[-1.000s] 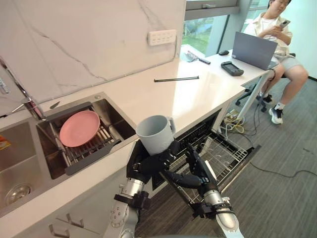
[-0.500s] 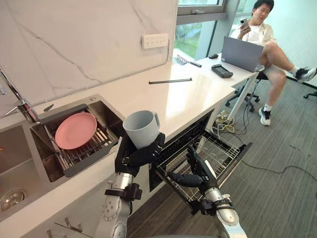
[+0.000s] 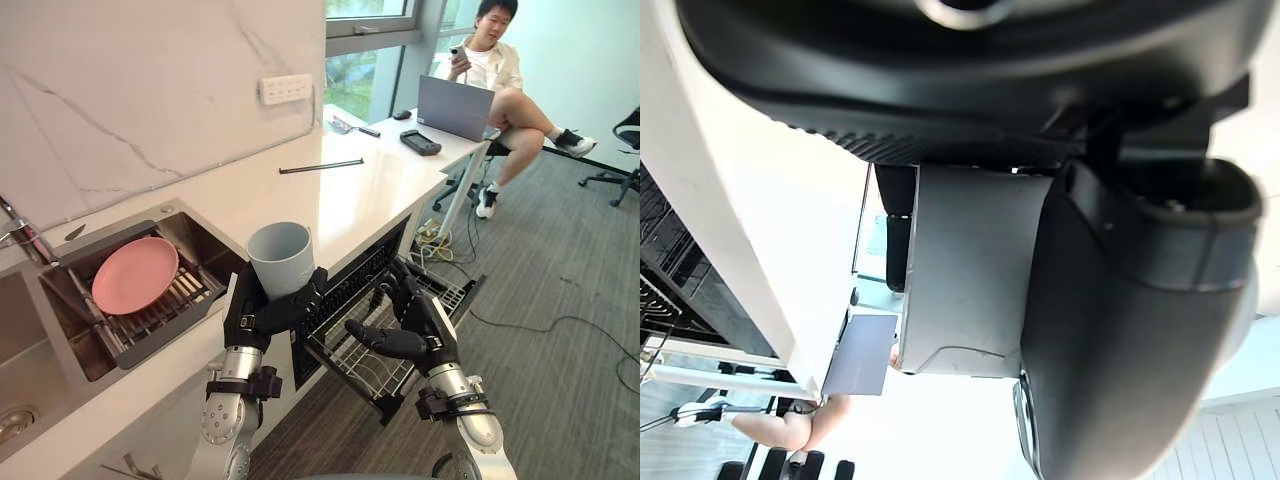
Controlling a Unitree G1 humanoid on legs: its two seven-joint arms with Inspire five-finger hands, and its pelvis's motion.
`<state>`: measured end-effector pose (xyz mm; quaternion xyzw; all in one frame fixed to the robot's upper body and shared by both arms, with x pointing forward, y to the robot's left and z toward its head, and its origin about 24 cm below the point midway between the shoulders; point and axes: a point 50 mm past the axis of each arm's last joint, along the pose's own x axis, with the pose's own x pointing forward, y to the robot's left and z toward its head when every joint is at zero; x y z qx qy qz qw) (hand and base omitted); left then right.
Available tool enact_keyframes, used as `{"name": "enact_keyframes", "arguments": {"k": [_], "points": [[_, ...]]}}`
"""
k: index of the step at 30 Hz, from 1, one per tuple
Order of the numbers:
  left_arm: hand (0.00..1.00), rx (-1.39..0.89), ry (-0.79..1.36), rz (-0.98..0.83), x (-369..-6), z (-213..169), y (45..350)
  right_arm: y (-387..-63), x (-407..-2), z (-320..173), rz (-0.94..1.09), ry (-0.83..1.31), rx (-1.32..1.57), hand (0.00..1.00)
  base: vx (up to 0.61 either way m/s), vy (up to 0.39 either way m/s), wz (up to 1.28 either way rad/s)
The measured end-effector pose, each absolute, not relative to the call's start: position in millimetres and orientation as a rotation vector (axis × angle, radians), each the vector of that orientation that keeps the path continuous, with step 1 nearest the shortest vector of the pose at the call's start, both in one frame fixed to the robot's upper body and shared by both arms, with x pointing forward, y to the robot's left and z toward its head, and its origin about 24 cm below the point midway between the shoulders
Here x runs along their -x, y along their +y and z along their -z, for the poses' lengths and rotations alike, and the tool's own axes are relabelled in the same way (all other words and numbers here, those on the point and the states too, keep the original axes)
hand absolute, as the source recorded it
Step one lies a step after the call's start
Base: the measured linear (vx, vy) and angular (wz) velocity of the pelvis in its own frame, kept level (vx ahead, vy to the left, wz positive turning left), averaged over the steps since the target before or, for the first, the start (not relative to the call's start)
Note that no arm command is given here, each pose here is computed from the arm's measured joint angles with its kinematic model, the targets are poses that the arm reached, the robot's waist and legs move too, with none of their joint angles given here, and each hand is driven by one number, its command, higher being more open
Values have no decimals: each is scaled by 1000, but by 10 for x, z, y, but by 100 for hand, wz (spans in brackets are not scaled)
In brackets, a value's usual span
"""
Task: Walk over to the sink, pick up the cup, carry it to the dishwasher, place the cup inside the dishwasher, then close the dishwasher door
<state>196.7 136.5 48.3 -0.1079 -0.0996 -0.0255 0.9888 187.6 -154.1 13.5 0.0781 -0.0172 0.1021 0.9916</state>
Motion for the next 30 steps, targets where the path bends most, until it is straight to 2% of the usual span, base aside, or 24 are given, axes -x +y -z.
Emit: {"name": "enact_keyframes", "arguments": {"k": [10, 19, 30], "points": [[0, 144, -92, 11, -2013, -284, 1345, -1457, -1841, -370, -278, -137, -176, 100, -5, 21, -10], [0, 88, -42, 66, -1993, -197, 1218, -1378, -1839, -474, -327, -183, -206, 100, -23, 26, -6], [0, 90, -46, 170, -1951, -200, 1033, -1347, -1848, -517, -268, -193, -227, 100, -3, 9, 2]]}}
